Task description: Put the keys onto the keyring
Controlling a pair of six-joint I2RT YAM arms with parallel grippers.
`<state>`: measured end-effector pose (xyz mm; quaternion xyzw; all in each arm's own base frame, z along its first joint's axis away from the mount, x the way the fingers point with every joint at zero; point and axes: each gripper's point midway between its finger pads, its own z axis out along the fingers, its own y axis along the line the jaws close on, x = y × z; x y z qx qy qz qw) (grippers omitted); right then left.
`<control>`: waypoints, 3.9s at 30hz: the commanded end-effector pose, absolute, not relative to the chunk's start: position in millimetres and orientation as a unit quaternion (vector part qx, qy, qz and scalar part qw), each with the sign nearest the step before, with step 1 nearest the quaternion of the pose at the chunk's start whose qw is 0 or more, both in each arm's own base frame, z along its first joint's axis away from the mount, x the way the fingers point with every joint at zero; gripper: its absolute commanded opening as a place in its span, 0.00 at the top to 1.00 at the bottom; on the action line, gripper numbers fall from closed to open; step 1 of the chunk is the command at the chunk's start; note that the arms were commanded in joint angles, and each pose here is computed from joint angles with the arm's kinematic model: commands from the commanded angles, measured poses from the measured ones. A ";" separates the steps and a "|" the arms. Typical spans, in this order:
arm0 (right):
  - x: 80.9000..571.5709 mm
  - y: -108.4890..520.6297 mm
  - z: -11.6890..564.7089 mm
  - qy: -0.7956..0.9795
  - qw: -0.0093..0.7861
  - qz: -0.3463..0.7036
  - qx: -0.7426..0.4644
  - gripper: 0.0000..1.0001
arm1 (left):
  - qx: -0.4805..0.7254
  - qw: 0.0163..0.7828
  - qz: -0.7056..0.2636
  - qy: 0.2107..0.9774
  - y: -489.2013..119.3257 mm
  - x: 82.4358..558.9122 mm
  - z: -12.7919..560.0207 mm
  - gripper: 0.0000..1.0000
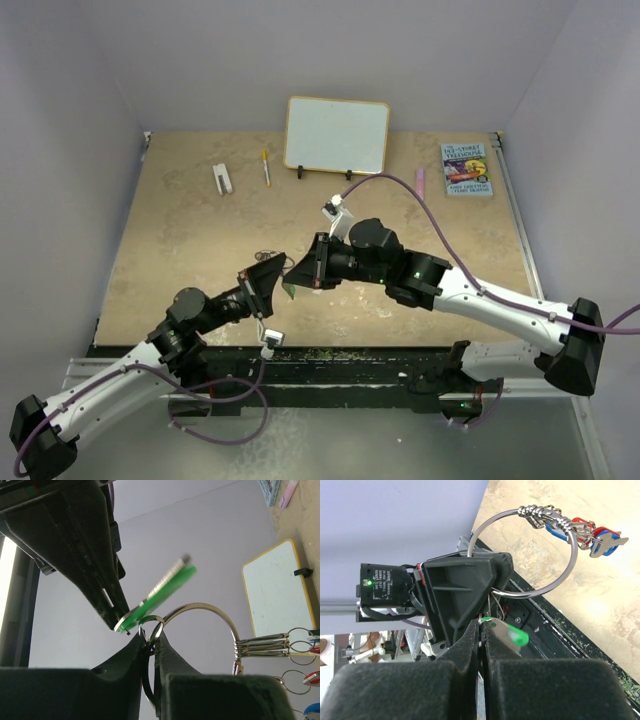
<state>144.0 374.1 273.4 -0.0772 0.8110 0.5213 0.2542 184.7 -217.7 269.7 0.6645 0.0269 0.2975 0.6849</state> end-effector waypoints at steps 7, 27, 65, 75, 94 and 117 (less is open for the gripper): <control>147.6 379.5 278.4 0.802 0.238 0.544 -0.066 1.00 | 0.634 0.700 0.328 -0.017 -217.7 173.6 295.5 0.96; 142.7 376.8 245.7 0.824 0.205 0.525 -0.060 1.00 | 0.630 0.698 0.341 -0.022 -219.7 176.4 296.4 0.96; 140.5 369.5 272.9 0.797 0.225 0.553 -0.093 1.00 | 0.640 0.681 0.356 -0.019 -220.9 183.6 280.0 0.96; 138.1 375.4 266.2 0.803 0.203 0.552 -0.095 1.00 | 0.639 0.681 0.357 -0.022 -221.0 182.5 280.1 0.96; 148.6 380.6 286.7 0.792 0.224 0.562 -0.083 1.00 | 0.639 0.684 0.351 -0.028 -224.1 181.3 277.3 0.96; 159.9 376.5 268.0 0.811 0.212 0.543 -0.054 1.00 | 0.633 0.686 0.357 -0.033 -224.5 180.4 281.4 0.96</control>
